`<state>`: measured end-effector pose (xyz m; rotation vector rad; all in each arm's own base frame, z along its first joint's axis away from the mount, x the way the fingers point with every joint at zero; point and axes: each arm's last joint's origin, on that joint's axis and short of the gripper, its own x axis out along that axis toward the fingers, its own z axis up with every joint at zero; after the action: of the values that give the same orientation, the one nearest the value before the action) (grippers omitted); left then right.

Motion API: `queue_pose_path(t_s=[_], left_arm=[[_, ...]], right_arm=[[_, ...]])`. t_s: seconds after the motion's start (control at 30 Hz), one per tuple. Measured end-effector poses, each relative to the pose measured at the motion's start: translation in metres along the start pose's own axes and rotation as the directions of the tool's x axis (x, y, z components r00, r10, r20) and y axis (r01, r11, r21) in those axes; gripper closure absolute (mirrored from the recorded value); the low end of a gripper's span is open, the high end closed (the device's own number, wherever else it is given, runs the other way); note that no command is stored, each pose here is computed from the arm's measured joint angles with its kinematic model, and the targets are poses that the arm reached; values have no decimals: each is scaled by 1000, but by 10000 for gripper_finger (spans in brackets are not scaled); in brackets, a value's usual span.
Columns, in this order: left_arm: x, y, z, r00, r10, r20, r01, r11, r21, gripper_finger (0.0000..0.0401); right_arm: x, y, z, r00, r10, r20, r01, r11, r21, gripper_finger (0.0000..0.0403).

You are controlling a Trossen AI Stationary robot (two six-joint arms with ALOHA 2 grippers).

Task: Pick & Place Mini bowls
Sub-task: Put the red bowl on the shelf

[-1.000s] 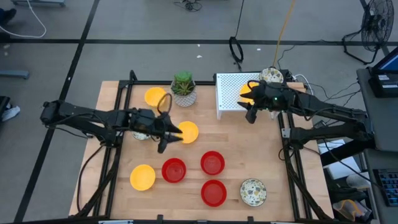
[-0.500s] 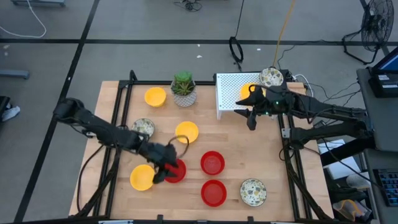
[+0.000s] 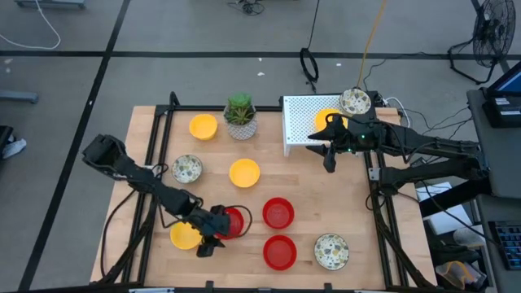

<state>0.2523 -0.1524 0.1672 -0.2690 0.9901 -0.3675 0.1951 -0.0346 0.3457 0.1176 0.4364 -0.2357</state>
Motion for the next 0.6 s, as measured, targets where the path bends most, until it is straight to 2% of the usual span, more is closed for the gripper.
queue_pose_path(t_s=[0.17,0.37,0.47,0.6], left_arm=[[11,0,-6,999,36,-31,-35,999,12,208],[14,7,-11,984,173,-33,-170,982,85,218],[14,7,-12,982,186,-32,-179,973,148,244],[14,5,-13,983,179,-35,-167,961,222,309]], right_arm=[[0,0,0,1000,0,0,0,1000,0,248],[0,0,0,1000,0,-1,0,1000,0,248],[0,0,0,1000,0,-1,0,1000,0,248],[0,0,0,1000,0,-1,0,1000,0,248]])
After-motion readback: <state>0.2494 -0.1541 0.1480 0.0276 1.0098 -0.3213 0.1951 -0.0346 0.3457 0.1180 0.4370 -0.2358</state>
